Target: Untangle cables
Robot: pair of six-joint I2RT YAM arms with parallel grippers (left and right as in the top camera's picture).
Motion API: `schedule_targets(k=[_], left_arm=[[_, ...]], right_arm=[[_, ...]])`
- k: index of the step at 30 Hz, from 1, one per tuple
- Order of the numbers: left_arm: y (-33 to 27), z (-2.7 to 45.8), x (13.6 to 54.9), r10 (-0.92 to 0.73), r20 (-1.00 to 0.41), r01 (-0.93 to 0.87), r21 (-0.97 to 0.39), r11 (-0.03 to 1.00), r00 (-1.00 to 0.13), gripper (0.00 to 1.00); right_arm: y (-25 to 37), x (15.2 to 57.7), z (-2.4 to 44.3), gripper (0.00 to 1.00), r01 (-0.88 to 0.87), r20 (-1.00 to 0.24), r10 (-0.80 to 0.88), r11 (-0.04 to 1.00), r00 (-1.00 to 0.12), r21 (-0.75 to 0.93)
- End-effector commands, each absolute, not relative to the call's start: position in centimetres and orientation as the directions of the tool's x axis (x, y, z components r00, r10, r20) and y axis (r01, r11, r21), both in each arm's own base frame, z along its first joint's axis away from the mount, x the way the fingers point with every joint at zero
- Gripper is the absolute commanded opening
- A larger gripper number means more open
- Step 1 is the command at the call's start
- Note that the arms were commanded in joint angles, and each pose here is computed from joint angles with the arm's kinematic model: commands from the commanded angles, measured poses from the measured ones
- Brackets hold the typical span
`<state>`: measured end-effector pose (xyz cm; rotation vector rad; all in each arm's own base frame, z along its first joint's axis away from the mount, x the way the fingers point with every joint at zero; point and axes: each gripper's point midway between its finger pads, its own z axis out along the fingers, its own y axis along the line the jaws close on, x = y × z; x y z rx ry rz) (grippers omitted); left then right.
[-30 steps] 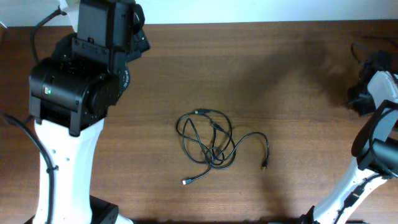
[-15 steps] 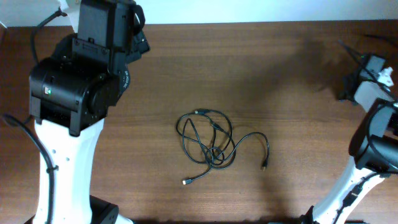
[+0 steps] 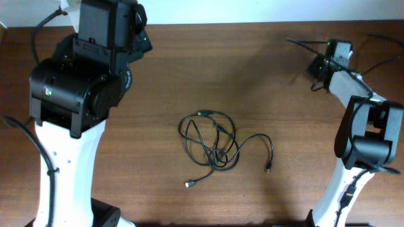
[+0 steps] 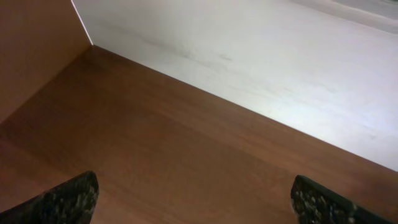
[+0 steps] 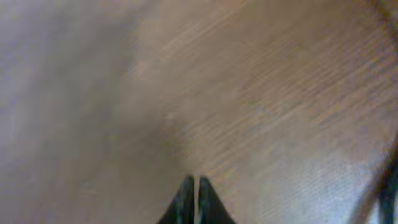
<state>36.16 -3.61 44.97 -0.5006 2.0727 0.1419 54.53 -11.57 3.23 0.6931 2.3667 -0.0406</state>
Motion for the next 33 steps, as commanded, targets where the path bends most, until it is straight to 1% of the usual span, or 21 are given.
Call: schedule_targets(k=[1,2,3,4,5,6,7,10,12,13,17,19,21,23,24,27,29,30,31,32,33], left_arm=[[-2.6,46.2,35.8,-0.289,-0.867,-0.434,-0.096,0.896,-0.405,0.99],[-2.4,46.5,35.9,-0.29,-0.875,-0.444,-0.099,0.891,-0.387,0.99],[-2.3,46.9,36.1,-0.294,-0.882,-0.449,-0.108,0.887,-0.369,0.99],[-2.3,47.0,36.2,-0.296,-0.885,-0.45,-0.114,0.886,-0.36,0.99],[-2.3,47.1,36.2,-0.297,-0.885,-0.45,-0.115,0.886,-0.358,0.99],[-2.3,47.0,36.3,-0.296,-0.885,-0.45,-0.114,0.886,-0.359,0.99],[-2.3,47.0,36.3,-0.295,-0.885,-0.45,-0.113,0.886,-0.361,0.99],[-2.3,47.0,36.3,-0.296,-0.885,-0.45,-0.114,0.886,-0.359,0.99],[-2.4,47.0,36.4,-0.296,-0.885,-0.45,-0.114,0.886,-0.359,0.99],[-2.4,47.0,36.4,-0.295,-0.885,-0.45,-0.113,0.886,-0.36,0.99],[-2.4,46.9,36.4,-0.295,-0.884,-0.45,-0.111,0.886,-0.363,0.99],[-2.4,46.9,36.4,-0.295,-0.884,-0.45,-0.111,0.886,-0.363,0.99],[-2.3,46.9,36.4,-0.294,-0.884,-0.45,-0.11,0.886,-0.363,0.99],[-2.3,46.9,36.4,-0.292,-0.885,-0.452,-0.107,0.886,-0.362,0.99],[-2.3,47.0,36.3,-0.274,-0.888,-0.444,-0.09,0.891,-0.37,0.99],[-1.8,47.8,35.6,-0.28,-0.896,-0.45,-0.103,0.887,-0.346,0.99],[-1.4,50.0,34.4,-0.31,-0.911,-0.435,-0.172,0.884,-0.27,0.99],[-1.3,51.1,33.9,-0.325,-0.917,-0.428,-0.204,0.881,-0.231,0.99],[-0.9,52.8,33.1,-0.349,-0.922,-0.412,-0.256,0.875,-0.167,0.99],[-0.6,54.4,32.3,-0.364,-0.925,-0.393,-0.295,0.871,-0.112,0.99],[-0.4,55.6,31.8,-0.353,-0.932,-0.376,-0.3,0.877,-0.078,0.99]], right_arm=[[-6.2,56.1,18.3,0.19,0.102,-0.757,0.075,0.995,-0.649,0.011],[-4.1,55.2,20.3,0.38,-0.029,-0.748,-0.027,1.0,-0.663,-0.011],[-1.3,53.2,22.7,0.63,-0.168,-0.726,-0.12,0.986,-0.677,-0.006],[0.5,51.0,24.1,0.72,-0.237,-0.695,-0.157,0.971,-0.701,0.019],[2.1,48.8,24.7,0.88,-0.292,-0.656,-0.195,0.956,-0.729,0.041],[3.4,46.4,24.7,0.9,-0.337,-0.606,-0.23,0.939,-0.762,0.067],[5.3,42.2,23.7,0.91,-0.415,-0.495,-0.309,0.902,-0.812,0.117],[7.9,36.5,22.0,0.91,-0.444,-0.306,-0.37,0.867,-0.877,0.227],[10.0,34.6,22.0,0.9,-0.473,-0.266,-0.406,0.833,-0.875,0.286],[11.8,33.0,22.0,0.9,-0.502,-0.231,-0.448,0.804,-0.864,0.32],[18.0,28.4,21.9,0.9,-0.659,-0.182,-0.641,0.669,-0.746,0.344],[20.9,25.3,21.9,0.9,-0.725,-0.149,-0.729,0.59,-0.668,0.356],[23.9,23.1,21.9,0.9,-0.791,-0.166,-0.798,0.502,-0.579,0.349],[25.8,22.6,21.7,0.9,-0.838,-0.204,-0.831,0.445,-0.518,0.318],[27.5,23.2,21.3,0.88,-0.877,-0.246,-0.849,0.408,-0.467,0.255],[29.1,24.5,19.3,0.85,-0.897,-0.306,-0.846,0.384,-0.437,0.218],[28.5,23.7,16.3,0.81,-0.895,-0.255,-0.865,0.377,-0.433,0.24],[28.1,23.4,15.6,0.8,-0.89,-0.233,-0.869,0.381,-0.437,0.25],[27.6,22.8,14.6,0.8,-0.883,-0.2,-0.874,0.387,-0.443,0.266],[27.6,22.7,14.5,0.8,-0.883,-0.2,-0.874,0.387,-0.443,0.267],[27.9,22.9,14.5,0.8,-0.884,-0.212,-0.872,0.384,-0.442,0.265]])
